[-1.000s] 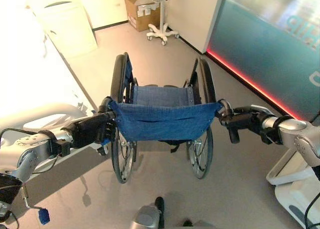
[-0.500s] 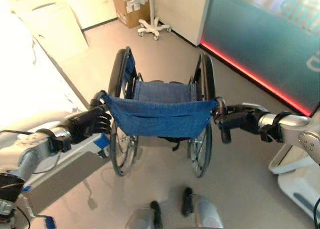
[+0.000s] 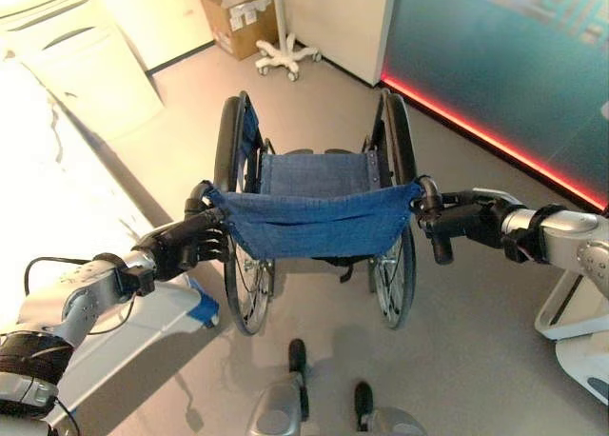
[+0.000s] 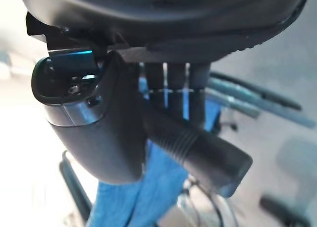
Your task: Push the wheelchair next to the bed
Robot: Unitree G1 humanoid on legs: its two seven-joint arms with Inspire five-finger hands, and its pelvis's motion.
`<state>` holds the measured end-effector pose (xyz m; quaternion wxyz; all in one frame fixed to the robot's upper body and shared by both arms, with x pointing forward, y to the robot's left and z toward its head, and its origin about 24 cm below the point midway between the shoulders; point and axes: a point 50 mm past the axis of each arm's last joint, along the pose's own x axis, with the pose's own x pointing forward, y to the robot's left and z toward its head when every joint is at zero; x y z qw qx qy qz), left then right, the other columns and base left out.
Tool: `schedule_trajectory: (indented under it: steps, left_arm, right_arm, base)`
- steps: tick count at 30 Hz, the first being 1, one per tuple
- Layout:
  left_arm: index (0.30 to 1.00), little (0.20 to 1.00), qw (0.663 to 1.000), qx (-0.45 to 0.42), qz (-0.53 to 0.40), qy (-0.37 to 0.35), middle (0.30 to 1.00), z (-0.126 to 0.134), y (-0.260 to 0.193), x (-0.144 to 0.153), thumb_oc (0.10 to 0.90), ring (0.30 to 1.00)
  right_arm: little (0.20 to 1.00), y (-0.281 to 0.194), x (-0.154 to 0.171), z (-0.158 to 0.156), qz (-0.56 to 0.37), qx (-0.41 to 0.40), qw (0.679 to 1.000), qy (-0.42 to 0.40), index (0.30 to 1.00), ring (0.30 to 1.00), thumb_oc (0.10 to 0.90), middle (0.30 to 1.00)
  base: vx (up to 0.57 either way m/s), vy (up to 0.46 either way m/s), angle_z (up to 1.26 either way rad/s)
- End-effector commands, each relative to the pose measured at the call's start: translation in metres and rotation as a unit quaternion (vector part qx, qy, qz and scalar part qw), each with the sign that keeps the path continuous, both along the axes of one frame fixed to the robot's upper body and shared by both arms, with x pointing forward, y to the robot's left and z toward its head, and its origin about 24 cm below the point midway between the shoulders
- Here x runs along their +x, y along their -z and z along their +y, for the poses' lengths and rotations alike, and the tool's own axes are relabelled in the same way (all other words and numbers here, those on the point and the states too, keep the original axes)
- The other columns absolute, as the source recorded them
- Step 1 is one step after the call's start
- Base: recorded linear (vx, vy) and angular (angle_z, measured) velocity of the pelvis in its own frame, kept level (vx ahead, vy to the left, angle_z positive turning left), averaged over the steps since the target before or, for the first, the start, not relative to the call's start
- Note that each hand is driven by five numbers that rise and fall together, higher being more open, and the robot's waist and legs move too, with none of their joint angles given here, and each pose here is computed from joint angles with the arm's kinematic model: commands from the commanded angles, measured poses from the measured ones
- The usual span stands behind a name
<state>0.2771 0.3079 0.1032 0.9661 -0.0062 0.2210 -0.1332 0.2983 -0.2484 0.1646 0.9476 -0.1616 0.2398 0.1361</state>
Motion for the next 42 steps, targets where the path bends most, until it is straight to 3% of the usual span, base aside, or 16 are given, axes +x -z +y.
schedule_trajectory:
  steps: [1, 8, 15, 20, 25, 30, 31, 42]
  left_arm:
    - [0.3, 0.3, 0.977, -0.044, -0.21, 0.011, 0.3, -0.02, -0.073, 0.026, 0.4, 0.3]
    - [0.3, 0.3, 0.976, -0.048, -0.214, 0.009, 0.3, -0.002, -0.086, 0.023, 0.4, 0.3]
    - [0.3, 0.3, 0.969, -0.046, -0.241, 0.023, 0.3, -0.006, -0.101, 0.011, 0.4, 0.3]
    - [0.3, 0.3, 0.963, -0.06, -0.254, 0.059, 0.3, -0.029, -0.095, -0.017, 0.4, 0.3]
    - [0.3, 0.3, 0.957, -0.097, -0.229, 0.146, 0.3, -0.068, -0.073, -0.05, 0.4, 0.3]
    - [0.3, 0.3, 0.957, -0.098, -0.228, 0.15, 0.3, -0.069, -0.072, -0.051, 0.4, 0.3]
    - [0.3, 0.3, 0.95, -0.143, -0.17, 0.218, 0.3, -0.097, -0.053, -0.066, 0.4, 0.3]
    - [0.3, 0.3, 0.945, -0.18, -0.122, 0.245, 0.3, -0.109, -0.023, -0.077, 0.4, 0.3]
  right_arm:
    - [0.3, 0.031, -0.03, 0.071, 0.054, 0.081, 0.968, -0.232, 0.3, 0.3, 0.4, 0.3]
    - [0.3, 0.031, -0.035, 0.057, 0.016, 0.088, 0.976, -0.196, 0.3, 0.3, 0.4, 0.3]
    - [0.3, 0.017, -0.03, 0.027, -0.05, 0.068, 0.988, -0.128, 0.3, 0.3, 0.4, 0.3]
    - [0.3, -0.003, -0.027, 0.01, -0.098, 0.042, 0.99, -0.097, 0.3, 0.3, 0.4, 0.3]
    - [0.3, -0.028, -0.019, 0.008, -0.14, 0.011, 0.987, -0.082, 0.3, 0.3, 0.4, 0.3]
    - [0.3, -0.028, -0.019, 0.009, -0.142, 0.009, 0.986, -0.082, 0.3, 0.3, 0.4, 0.3]
    - [0.3, -0.041, -0.015, 0.015, -0.151, -0.012, 0.985, -0.08, 0.3, 0.3, 0.4, 0.3]
    - [0.3, -0.061, 0.009, 0.011, -0.173, -0.089, 0.978, -0.07, 0.3, 0.3, 0.4, 0.3]
  base:
    - [0.53, 0.311, -0.48]
    - [0.34, 0.184, -0.83]
    - [0.22, 0.1, 0.17]
    - [0.15, -0.108, -0.07]
    - [0.12, -0.165, -0.2]
    - [0.08, -0.111, -0.02]
    - [0.4, -0.52, 0.12]
    - [0.13, -0.144, 0.46]
